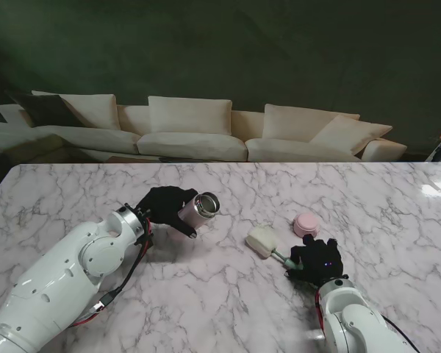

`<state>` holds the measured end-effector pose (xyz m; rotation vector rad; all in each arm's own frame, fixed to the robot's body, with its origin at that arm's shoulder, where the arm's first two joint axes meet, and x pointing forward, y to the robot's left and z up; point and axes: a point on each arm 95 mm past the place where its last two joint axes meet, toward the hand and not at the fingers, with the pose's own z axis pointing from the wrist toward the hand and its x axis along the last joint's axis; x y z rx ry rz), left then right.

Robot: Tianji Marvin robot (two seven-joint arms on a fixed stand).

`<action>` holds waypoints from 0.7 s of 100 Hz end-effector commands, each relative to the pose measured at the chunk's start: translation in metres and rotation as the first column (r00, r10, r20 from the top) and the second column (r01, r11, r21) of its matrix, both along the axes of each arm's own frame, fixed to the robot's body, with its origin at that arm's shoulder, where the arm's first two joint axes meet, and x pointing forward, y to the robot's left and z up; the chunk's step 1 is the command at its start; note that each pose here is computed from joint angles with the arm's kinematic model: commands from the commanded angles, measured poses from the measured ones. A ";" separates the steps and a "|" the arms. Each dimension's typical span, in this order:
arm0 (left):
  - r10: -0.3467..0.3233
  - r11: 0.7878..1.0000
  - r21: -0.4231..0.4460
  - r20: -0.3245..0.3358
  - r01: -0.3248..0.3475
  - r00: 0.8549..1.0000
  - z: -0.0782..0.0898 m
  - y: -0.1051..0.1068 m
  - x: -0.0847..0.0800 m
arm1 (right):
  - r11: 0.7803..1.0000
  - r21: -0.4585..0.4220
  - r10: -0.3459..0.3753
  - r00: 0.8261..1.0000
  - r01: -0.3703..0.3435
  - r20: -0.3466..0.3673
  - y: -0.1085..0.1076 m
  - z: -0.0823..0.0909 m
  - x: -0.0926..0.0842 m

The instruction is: Clean the thermos with cup brush

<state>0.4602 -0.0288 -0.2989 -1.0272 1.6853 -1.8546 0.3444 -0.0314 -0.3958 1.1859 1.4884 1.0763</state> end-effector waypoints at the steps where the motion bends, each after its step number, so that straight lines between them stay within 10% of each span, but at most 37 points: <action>1: -0.008 1.000 0.002 -0.002 0.008 1.000 0.003 -0.003 0.000 | 1.000 -0.002 -0.011 1.000 0.011 -0.021 -0.002 -0.012 -0.004; 70: -0.022 1.000 0.011 0.006 0.022 1.000 0.008 -0.004 0.003 | 0.987 0.155 0.045 0.998 -0.052 0.048 -0.004 0.019 -0.007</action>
